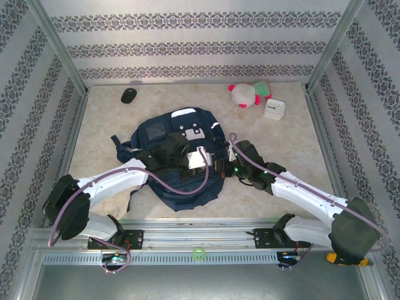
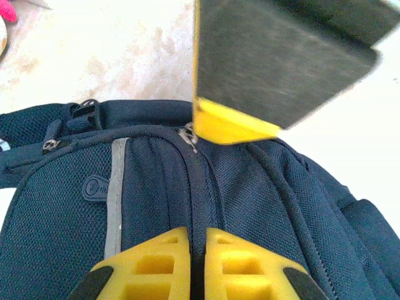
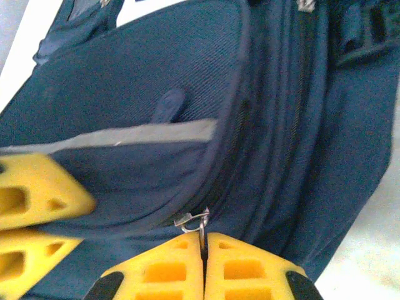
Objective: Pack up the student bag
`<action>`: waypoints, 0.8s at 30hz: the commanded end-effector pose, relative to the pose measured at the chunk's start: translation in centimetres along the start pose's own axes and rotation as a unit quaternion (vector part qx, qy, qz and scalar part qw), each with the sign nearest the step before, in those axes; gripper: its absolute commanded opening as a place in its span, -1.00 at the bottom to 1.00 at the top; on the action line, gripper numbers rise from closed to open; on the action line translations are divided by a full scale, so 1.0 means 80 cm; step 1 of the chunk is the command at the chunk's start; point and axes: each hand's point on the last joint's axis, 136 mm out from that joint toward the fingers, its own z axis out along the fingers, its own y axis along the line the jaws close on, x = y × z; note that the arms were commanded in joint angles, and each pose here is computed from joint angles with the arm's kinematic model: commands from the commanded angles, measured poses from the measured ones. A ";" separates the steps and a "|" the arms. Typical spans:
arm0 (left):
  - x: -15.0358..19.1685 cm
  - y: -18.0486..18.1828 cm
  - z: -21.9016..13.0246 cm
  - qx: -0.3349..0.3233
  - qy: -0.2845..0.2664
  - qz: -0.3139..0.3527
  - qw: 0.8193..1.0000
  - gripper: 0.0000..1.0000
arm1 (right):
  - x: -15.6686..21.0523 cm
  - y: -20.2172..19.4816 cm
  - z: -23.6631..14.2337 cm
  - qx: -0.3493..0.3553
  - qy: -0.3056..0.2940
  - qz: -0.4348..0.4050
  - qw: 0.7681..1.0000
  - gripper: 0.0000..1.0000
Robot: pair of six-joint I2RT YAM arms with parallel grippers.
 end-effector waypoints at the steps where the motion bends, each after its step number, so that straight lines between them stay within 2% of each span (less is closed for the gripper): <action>1: -0.022 -0.029 -0.034 0.058 -0.063 0.004 0.996 -0.92 | -0.012 -0.031 -0.001 0.056 -0.027 0.013 0.998 -1.00; 4: -0.025 -0.040 -0.048 0.073 -0.096 0.009 0.993 -0.95 | -0.023 -0.033 0.001 0.065 -0.037 0.013 0.997 -1.00; 10: -0.016 -0.056 -0.062 0.104 -0.100 0.022 0.989 -0.96 | -0.052 -0.047 0.006 0.078 -0.069 0.021 0.994 -1.00; 16: -0.029 -0.078 -0.070 0.156 -0.135 0.047 0.977 -0.96 | -0.070 -0.054 0.027 0.058 -0.076 0.034 0.995 -1.00; 21: -0.026 -0.087 -0.070 0.173 -0.143 0.049 0.973 -0.96 | -0.087 -0.057 0.037 0.064 -0.091 0.024 0.994 -1.00; 23: -0.024 -0.083 -0.067 0.162 -0.137 0.027 0.977 -0.85 | -0.094 -0.056 0.038 0.058 -0.094 0.024 0.994 -1.00; 24: -0.023 -0.077 -0.067 0.147 -0.132 0.012 0.980 -0.69 | -0.096 -0.054 0.036 0.056 -0.093 0.023 0.994 -1.00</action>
